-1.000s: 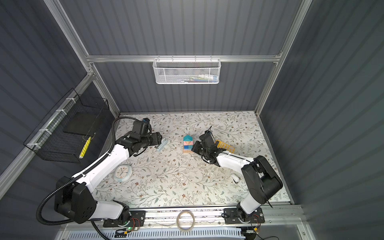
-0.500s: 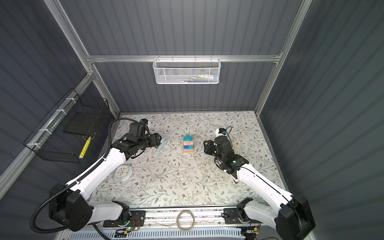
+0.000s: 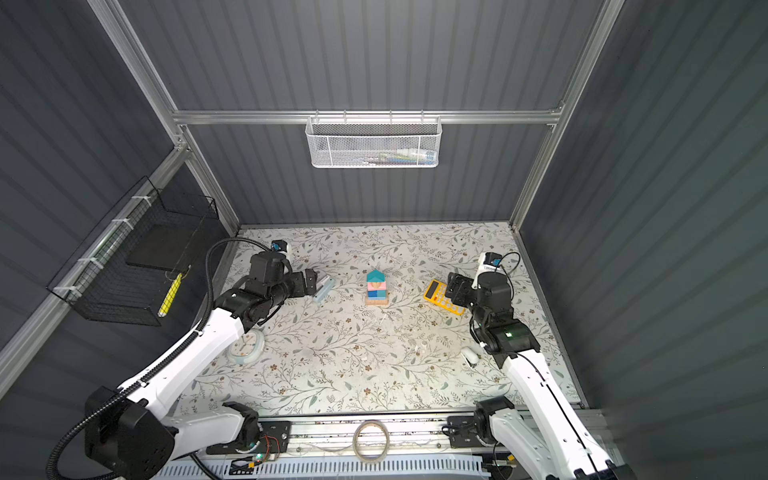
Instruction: Build the wood block tower
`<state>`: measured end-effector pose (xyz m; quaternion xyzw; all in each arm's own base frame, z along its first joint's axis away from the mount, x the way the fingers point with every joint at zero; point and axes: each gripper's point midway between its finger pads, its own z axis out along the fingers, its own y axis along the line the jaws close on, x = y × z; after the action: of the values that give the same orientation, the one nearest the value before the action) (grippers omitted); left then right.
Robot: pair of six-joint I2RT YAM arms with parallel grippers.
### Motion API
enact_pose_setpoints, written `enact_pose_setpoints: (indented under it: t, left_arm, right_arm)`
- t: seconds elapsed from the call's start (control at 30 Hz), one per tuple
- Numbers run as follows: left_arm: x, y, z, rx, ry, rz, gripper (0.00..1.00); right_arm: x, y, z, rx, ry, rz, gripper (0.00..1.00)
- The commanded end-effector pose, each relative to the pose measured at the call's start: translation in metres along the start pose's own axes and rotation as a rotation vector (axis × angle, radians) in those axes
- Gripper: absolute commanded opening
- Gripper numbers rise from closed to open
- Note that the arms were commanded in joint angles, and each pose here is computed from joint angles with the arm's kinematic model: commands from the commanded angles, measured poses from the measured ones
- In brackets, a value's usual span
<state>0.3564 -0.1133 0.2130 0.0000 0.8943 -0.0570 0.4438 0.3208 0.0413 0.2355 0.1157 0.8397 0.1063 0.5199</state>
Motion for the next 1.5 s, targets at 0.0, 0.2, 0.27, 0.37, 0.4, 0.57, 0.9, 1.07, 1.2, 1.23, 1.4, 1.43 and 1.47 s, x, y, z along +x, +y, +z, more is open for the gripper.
enact_pose_setpoints:
  t: [0.0, 0.2, 0.27, 0.37, 0.4, 0.57, 0.9, 1.07, 1.2, 1.23, 1.4, 1.43, 1.47]
  left_arm:
    - [-0.012, 0.039, -0.003, -0.208, -0.11, 0.058, 1.0]
    - [-0.005, 0.08, 0.004, -0.413, -0.229, 0.117, 1.0]
    - [0.001, 0.093, 0.007, -0.461, -0.251, 0.137, 1.0]
    - [0.015, 0.115, 0.017, -0.498, -0.289, 0.108, 1.0]
    - [0.019, 0.12, 0.022, -0.494, -0.313, 0.093, 1.0]
    - [0.039, 0.133, 0.039, -0.458, -0.401, 0.074, 1.0]
    - [0.074, 0.125, 0.093, -0.367, -0.411, 0.134, 1.0]
    - [0.074, 0.121, 0.104, -0.33, -0.359, 0.152, 1.0]
    - [0.074, 0.128, 0.113, -0.341, -0.304, 0.123, 1.0]
    - [0.075, 0.132, 0.114, -0.35, -0.29, 0.11, 1.0]
    - [0.075, 0.134, 0.116, -0.344, -0.277, 0.097, 1.0]
    - [0.075, 0.134, 0.116, -0.344, -0.277, 0.097, 1.0]
    - [0.076, 0.134, 0.116, -0.344, -0.275, 0.098, 1.0]
  right_arm:
    - [0.011, -0.021, 0.016, 0.07, 0.017, -0.146, 0.85]
    - [0.02, -0.056, 0.045, 0.118, -0.047, -0.109, 0.92]
    - [0.023, -0.065, 0.053, 0.115, -0.068, -0.1, 0.93]
    - [0.029, -0.08, 0.063, 0.144, -0.071, -0.087, 0.95]
    - [0.031, -0.085, 0.066, 0.153, -0.07, -0.086, 0.96]
    - [0.038, -0.091, 0.08, 0.141, -0.123, -0.12, 0.99]
    - [0.042, -0.083, 0.096, 0.076, -0.141, -0.211, 0.99]
    - [0.04, -0.076, 0.087, 0.036, -0.244, -0.273, 0.99]
    - [0.051, -0.08, 0.097, 0.024, -0.295, -0.282, 0.99]
    - [0.054, -0.08, 0.098, 0.025, -0.26, -0.284, 0.99]
    - [0.052, -0.089, 0.107, 0.06, -0.208, -0.247, 0.99]
    - [0.051, -0.089, 0.107, 0.06, -0.206, -0.247, 0.99]
    - [0.05, -0.088, 0.107, 0.056, -0.218, -0.248, 0.99]
